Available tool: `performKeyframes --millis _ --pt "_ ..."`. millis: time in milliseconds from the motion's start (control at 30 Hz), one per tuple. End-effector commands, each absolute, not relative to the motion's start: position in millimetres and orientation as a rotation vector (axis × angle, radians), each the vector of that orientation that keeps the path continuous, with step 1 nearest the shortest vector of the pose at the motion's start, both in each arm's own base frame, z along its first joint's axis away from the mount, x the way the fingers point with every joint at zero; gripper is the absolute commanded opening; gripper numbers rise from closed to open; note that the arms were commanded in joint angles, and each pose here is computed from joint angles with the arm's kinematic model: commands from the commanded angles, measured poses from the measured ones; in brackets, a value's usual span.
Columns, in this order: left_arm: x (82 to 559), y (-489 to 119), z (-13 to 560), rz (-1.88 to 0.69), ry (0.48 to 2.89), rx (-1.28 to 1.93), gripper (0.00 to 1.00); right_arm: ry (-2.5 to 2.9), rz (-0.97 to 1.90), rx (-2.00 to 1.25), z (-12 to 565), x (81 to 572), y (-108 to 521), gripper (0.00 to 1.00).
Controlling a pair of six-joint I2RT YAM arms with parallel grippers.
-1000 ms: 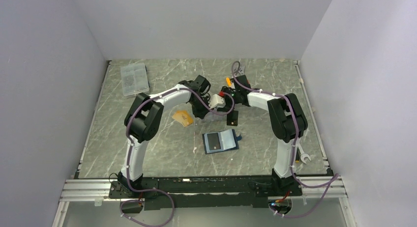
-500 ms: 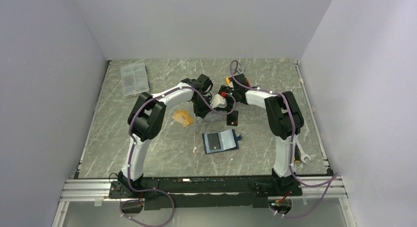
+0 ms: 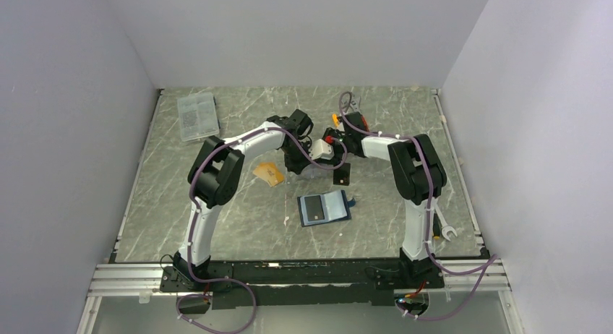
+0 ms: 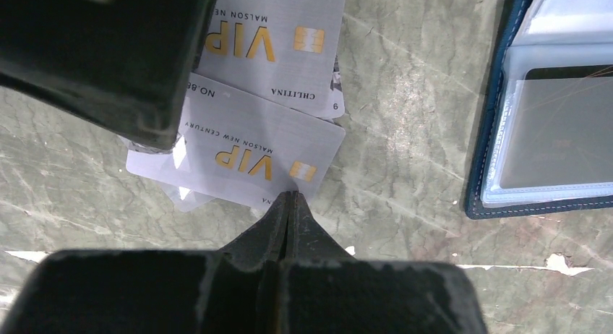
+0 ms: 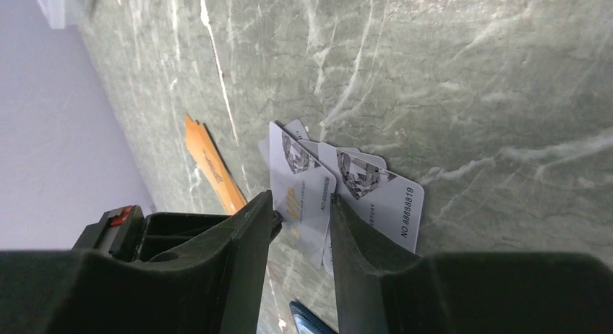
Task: Put the credit cards into the card holder
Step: Pick up the credit card from the center of the board.
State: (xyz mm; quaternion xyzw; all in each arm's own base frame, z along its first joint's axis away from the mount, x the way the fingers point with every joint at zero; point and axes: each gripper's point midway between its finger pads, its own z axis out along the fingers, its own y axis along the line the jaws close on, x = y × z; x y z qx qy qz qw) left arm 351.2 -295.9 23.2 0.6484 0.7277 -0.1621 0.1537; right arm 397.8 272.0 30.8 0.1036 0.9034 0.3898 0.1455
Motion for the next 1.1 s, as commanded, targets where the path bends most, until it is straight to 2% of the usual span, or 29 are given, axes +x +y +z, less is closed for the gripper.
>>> performKeyframes --millis 0,200,467,667,867,1067 --pt "340 -300 18 -0.519 2.071 1.907 0.0 2.567 1.249 0.326 25 392 282 0.37" --pt "337 -303 18 -0.533 2.054 1.922 0.0 2.479 1.499 0.343 41 377 296 0.33" --pt "335 -303 19 -0.539 2.044 1.928 0.0 2.434 1.577 0.341 47 375 301 0.28" --pt "338 -292 43 -0.588 2.067 1.847 0.0 2.461 1.39 0.23 66 397 289 0.33" --pt "356 -285 97 -0.714 2.041 1.662 0.0 2.503 1.061 0.238 81 413 246 0.48" --pt "362 -282 94 -0.705 2.06 1.625 0.01 2.585 0.83 0.255 62 408 218 0.53"
